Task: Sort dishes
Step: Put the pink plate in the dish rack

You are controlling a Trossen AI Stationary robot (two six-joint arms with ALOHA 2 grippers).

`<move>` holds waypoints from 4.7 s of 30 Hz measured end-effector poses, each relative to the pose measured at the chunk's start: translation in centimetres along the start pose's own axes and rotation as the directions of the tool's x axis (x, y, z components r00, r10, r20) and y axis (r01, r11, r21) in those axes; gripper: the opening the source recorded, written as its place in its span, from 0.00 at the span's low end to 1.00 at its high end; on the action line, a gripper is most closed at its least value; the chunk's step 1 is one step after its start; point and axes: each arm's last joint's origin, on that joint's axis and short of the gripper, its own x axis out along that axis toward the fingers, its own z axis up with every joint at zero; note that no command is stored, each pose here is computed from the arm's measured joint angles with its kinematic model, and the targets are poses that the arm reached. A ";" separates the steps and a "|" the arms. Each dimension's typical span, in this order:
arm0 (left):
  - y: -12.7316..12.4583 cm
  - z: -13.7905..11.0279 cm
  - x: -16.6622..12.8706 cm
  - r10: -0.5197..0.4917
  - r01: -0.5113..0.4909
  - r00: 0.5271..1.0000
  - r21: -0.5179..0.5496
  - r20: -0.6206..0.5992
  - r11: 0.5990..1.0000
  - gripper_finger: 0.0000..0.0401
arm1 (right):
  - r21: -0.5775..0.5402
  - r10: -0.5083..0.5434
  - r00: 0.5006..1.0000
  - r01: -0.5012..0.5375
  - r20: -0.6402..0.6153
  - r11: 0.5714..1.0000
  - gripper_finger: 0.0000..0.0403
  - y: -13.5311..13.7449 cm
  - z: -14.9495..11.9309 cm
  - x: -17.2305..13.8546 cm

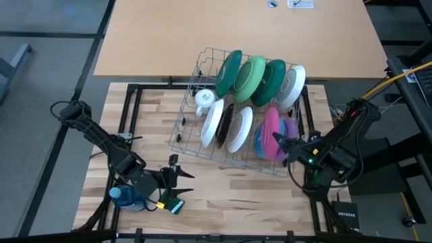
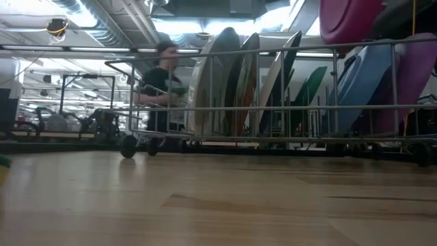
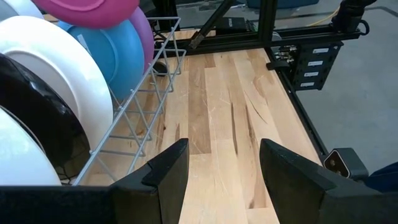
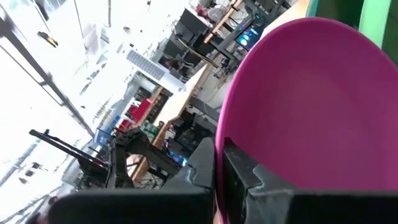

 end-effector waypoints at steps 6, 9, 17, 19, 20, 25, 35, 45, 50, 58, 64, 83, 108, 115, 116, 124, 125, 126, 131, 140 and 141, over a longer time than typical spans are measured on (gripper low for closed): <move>0.0 0.0 0.0 0.000 0.000 1.000 0.004 0.000 1.000 0.46 | 0.035 0.019 0.999 -0.020 0.044 0.999 0.02 -1.3 -1.7 0.3; 0.0 0.0 0.0 0.000 0.000 1.000 0.004 0.000 1.000 0.46 | 0.052 0.003 0.997 -0.007 0.074 0.999 0.02 -2.2 -2.8 1.1; 0.0 0.0 0.0 0.000 0.000 1.000 0.001 0.000 1.000 0.46 | 0.097 -0.047 0.985 0.031 0.167 0.995 0.02 -4.0 -4.4 3.7; 0.0 0.0 0.0 0.000 0.000 1.000 0.000 0.000 1.000 0.46 | 0.099 -0.055 0.981 0.037 0.186 0.994 0.02 -4.1 -4.6 4.1; 0.0 0.0 0.0 0.000 0.000 1.000 0.000 0.000 1.000 0.46 | 0.104 -0.057 0.980 0.038 0.192 0.994 0.02 -4.1 -4.7 4.3; 0.0 0.0 0.0 0.001 -0.001 1.000 0.006 -0.003 1.000 0.46 | 0.133 -0.058 0.976 0.031 0.209 0.991 0.02 -3.9 -5.0 4.6; 0.0 -0.1 0.0 0.003 -0.003 1.000 0.014 -0.013 1.000 0.46 | 0.170 -0.058 0.976 0.022 0.210 0.985 0.02 -3.8 -6.6 4.9; 0.1 -0.5 0.0 0.010 -0.009 0.999 0.031 -0.041 0.999 0.46 | 0.200 -0.057 0.976 0.014 0.212 0.980 0.02 -3.7 -7.5 5.1; 0.1 -0.6 0.0 0.013 -0.011 0.999 0.039 -0.053 0.999 0.46 | 0.217 -0.058 0.976 0.011 0.211 0.976 0.02 -3.3 -7.6 5.2; 0.2 -0.6 0.0 0.014 -0.012 0.998 0.040 -0.054 0.999 0.46 | 0.209 -0.061 0.980 0.020 0.191 0.978 0.02 -2.6 -7.8 5.3; 0.2 -0.6 0.0 0.014 -0.012 0.998 0.045 -0.054 0.999 0.46 | 0.213 -0.086 0.970 0.037 0.228 0.976 0.02 -2.8 -7.4 6.4; 0.2 -0.7 0.0 0.015 -0.012 0.998 0.049 -0.058 0.999 0.46 | 0.226 -0.119 0.967 0.067 0.225 0.972 0.02 -1.7 -6.9 8.5; 0.3 -1.1 -0.1 0.026 -0.022 0.995 0.039 -0.094 0.999 0.46 | 0.030 -0.173 0.975 0.171 0.139 0.985 0.02 -2.5 -6.2 11.1; 0.3 -1.1 -0.1 0.026 -0.022 0.995 0.039 -0.094 0.999 0.46 | -0.047 -0.195 0.973 0.202 0.127 0.978 0.02 -3.1 -6.2 11.0; 0.3 -1.1 -0.1 0.026 -0.022 0.995 0.039 -0.094 0.999 0.46 | -0.061 -0.199 0.972 0.208 0.123 0.976 0.02 -3.2 -6.2 10.9; 0.3 -1.1 -0.1 0.026 -0.022 0.995 0.039 -0.094 0.999 0.46 | -0.133 -0.228 0.970 0.238 0.086 0.962 0.02 -3.9 -6.3 10.8; 0.3 -1.1 -0.1 0.026 -0.022 0.995 0.039 -0.094 0.999 0.46 | -0.140 -0.231 0.970 0.239 0.072 0.961 0.02 -4.0 -6.3 10.8; 0.3 -1.1 -0.1 0.025 -0.022 0.995 0.039 -0.094 0.999 0.46 | -0.149 -0.232 0.971 0.238 0.057 0.960 0.03 -4.0 -6.4 10.8; 0.3 -1.1 -0.1 0.025 -0.022 0.995 0.039 -0.094 0.999 0.46 | -0.189 -0.221 0.975 0.217 0.000 0.958 0.02 -3.9 -7.0 9.9; 0.3 -1.1 -0.1 0.025 -0.022 0.995 0.038 -0.093 0.999 0.46 | -0.337 -0.168 0.981 0.127 -0.097 0.933 0.02 -3.4 -8.1 7.2; 0.3 -1.1 -0.1 0.025 -0.022 0.995 0.037 -0.093 0.999 0.46 | -0.360 -0.163 0.981 0.115 -0.106 0.926 0.02 -3.3 -8.2 6.9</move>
